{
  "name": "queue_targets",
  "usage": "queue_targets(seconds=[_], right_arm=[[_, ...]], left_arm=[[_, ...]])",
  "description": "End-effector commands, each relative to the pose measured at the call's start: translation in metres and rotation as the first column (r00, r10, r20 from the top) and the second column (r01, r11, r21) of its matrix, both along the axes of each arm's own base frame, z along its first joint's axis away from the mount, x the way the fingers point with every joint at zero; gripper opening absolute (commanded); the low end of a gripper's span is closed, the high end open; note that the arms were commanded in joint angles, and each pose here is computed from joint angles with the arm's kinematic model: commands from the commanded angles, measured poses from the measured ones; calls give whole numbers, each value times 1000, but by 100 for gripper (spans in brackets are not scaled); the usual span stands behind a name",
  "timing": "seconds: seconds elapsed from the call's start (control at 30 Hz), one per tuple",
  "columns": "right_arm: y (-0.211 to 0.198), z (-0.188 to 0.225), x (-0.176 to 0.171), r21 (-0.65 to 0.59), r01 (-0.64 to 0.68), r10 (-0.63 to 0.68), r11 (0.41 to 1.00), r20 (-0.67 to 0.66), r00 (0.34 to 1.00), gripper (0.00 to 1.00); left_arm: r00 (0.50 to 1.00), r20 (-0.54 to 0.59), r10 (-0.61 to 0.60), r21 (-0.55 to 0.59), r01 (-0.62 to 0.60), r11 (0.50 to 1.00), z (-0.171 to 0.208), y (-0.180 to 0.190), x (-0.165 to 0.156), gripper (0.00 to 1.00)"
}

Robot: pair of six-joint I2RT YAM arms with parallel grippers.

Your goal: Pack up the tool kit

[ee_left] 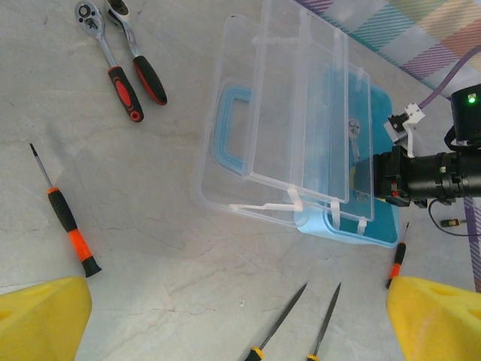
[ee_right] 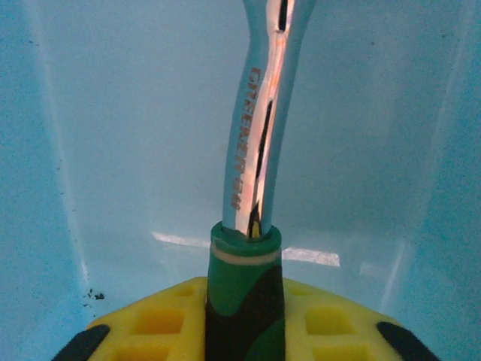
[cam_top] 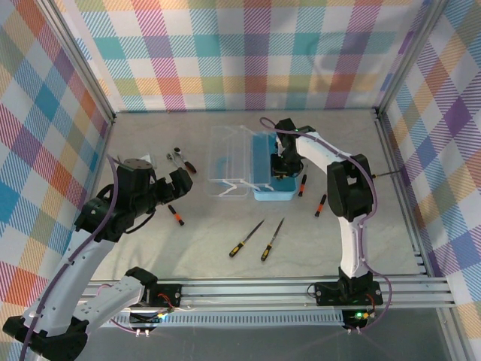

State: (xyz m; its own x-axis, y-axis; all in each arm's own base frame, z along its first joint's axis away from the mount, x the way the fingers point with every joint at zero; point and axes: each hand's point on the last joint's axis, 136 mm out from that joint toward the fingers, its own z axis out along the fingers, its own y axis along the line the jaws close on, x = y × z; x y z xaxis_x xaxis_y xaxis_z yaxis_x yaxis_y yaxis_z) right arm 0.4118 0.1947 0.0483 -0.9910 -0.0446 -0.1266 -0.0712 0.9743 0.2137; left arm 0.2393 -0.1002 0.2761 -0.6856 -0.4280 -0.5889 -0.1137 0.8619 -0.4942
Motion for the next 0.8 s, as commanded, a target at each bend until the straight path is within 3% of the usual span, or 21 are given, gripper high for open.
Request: queue_targets(seconds=[0.0, 0.27, 0.63, 0.7, 0.77], right_arm=[[3, 5, 6, 23, 4, -3, 1000, -12, 1000, 28], [7, 18, 6, 63, 10, -10, 998, -13, 1000, 35], [-25, 111, 11, -9, 145, -141, 989, 188, 972, 37], [-23, 133, 1, 52, 149, -157, 987, 229, 961, 39], [-22, 149, -16, 115, 158, -183, 981, 261, 948, 44]], left_arm=[[1000, -5, 25, -7, -25, 1000, 3, 3, 2, 100], [998, -57, 26, -10, -27, 1000, 4, -1, 4, 100], [986, -31, 163, 41, -161, 986, 5, 22, 10, 98], [977, -12, 214, 80, -213, 974, 6, 34, 12, 90], [967, 21, 254, 112, -254, 961, 11, 45, 13, 89]])
